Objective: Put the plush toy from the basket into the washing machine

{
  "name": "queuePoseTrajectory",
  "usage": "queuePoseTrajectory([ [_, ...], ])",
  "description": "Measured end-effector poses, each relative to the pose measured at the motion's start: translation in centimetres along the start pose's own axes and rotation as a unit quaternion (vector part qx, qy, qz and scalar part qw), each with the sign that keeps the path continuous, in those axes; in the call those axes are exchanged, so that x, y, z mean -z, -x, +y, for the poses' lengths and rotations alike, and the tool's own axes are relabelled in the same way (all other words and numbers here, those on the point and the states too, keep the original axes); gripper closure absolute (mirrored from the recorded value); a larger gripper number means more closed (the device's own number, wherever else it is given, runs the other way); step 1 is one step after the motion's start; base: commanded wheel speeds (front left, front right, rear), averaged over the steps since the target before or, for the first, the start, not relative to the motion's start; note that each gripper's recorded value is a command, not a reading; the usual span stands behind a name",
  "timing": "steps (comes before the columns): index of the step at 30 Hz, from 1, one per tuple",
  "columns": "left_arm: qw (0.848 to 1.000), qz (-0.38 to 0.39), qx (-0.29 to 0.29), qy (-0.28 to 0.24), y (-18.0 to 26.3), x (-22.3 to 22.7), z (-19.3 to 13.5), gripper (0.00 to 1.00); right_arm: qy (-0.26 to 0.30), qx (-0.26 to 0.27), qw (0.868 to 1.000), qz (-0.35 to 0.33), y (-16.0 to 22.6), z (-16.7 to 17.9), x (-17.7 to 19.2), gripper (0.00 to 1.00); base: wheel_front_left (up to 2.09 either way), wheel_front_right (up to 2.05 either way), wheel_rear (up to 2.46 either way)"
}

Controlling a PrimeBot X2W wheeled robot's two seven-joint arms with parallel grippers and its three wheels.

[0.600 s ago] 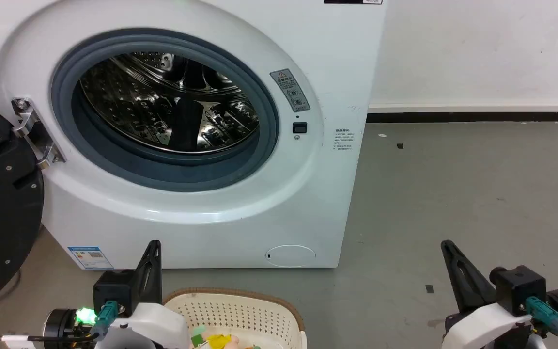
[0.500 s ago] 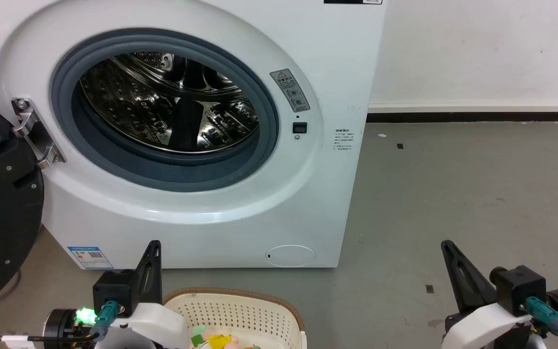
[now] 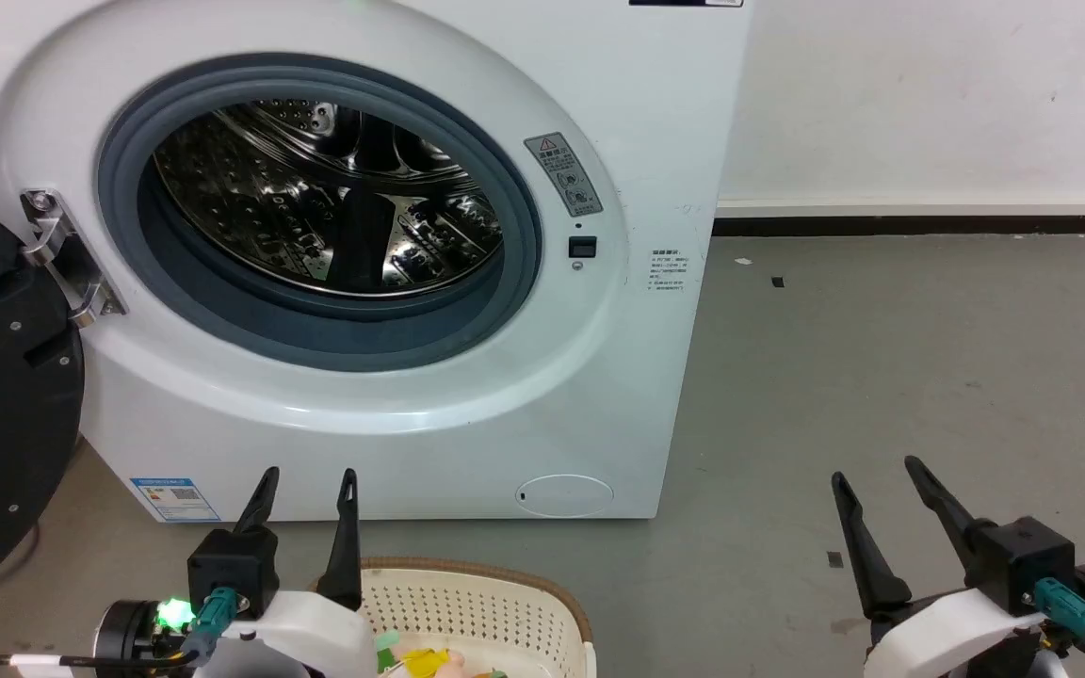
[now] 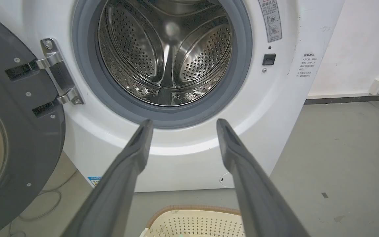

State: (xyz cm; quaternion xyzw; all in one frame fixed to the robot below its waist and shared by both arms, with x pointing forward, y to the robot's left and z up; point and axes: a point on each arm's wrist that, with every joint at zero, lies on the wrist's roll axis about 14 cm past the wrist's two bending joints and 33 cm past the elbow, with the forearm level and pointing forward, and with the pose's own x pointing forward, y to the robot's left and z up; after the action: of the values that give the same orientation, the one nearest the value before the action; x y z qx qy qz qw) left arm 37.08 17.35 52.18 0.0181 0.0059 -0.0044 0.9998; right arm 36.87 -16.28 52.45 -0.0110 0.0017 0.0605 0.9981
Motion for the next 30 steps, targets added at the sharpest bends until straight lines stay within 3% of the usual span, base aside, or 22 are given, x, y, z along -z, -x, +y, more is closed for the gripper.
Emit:
queuePoseTrajectory([
  [13, 1.0, 0.011, 0.009, 0.019, -0.1, 1.3, -0.8, 0.0, -0.005, 0.012, 1.0, -0.012, 0.0, -0.8, -0.2, 0.0, 0.0, 0.0, 0.0],
  [30, 0.995, 0.086, 0.033, 0.045, -0.8, 6.5, -2.7, 0.0, -0.025, 0.021, 0.999, -0.019, -0.3, -1.4, 0.1, 0.0, 0.0, 0.0, 0.0],
])
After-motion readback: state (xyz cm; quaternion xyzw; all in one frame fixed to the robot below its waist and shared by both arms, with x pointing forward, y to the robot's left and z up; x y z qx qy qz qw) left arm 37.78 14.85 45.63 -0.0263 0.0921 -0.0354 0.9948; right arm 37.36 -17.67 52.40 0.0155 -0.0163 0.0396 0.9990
